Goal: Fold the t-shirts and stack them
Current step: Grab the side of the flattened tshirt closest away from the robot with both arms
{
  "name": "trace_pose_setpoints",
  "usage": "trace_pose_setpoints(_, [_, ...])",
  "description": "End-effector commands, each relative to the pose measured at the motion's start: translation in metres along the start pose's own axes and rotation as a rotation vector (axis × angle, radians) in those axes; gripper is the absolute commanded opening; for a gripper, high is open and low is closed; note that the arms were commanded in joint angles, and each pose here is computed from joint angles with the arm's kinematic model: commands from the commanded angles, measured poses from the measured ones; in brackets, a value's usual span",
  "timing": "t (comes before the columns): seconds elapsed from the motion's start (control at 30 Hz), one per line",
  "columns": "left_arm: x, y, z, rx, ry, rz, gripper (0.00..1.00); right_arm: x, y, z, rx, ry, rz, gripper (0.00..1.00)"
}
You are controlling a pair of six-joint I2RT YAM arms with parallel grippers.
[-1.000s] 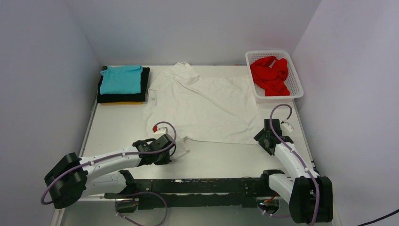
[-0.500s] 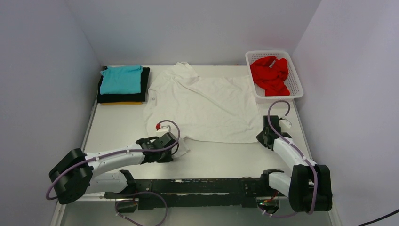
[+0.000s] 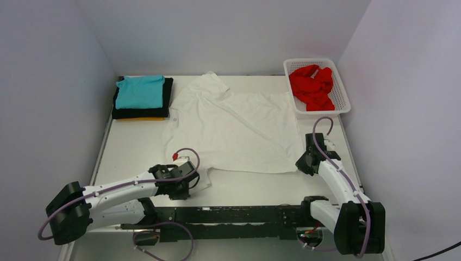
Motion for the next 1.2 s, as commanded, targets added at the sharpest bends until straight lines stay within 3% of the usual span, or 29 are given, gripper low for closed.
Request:
trace_pose_setpoints(0.0, [-0.016,0.024,-0.025,-0.023,0.104,0.092,0.00,-0.012,-0.007,-0.020,0.016,0.122,-0.021,0.00])
trace_pose_setpoints(0.27, [-0.022,0.004,-0.028,-0.013,0.108,-0.085,0.00,-0.023,-0.009,-0.018,0.060,0.085,-0.009,0.00])
trace_pose_setpoints(0.53, [-0.036,-0.059,0.011,0.086,-0.065,-0.414,0.00,-0.016,0.009,-0.013,0.075,0.114,0.091,0.00])
trace_pose_setpoints(0.67, [-0.040,-0.066,0.041,0.068,-0.124,-0.458,0.00,-0.019,0.022,0.004,0.028,0.102,0.127,0.00])
trace_pose_setpoints(0.87, [-0.060,-0.056,0.104,0.000,-0.343,-0.454,0.00,-0.023,0.039,0.029,-0.026,0.076,0.160,0.00])
trace_pose_setpoints(1.03, [-0.072,-0.042,0.158,-0.143,-0.528,-0.392,0.00,-0.018,0.047,0.041,-0.064,0.094,0.154,0.00])
trace_pose_setpoints(1.17, [-0.073,-0.038,0.191,-0.206,-0.583,-0.343,0.00,-0.016,0.060,0.057,-0.051,0.054,0.182,0.00])
Point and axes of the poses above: each gripper's point midway between its finger pads, its own x axis out along the fingers, its own y axis along the line the jaws close on, z = x × y, the point moved 5 cm from there along -x, back along the fingers, and after that the axes turned 6 degrees about -x, right-handed, at the moved point
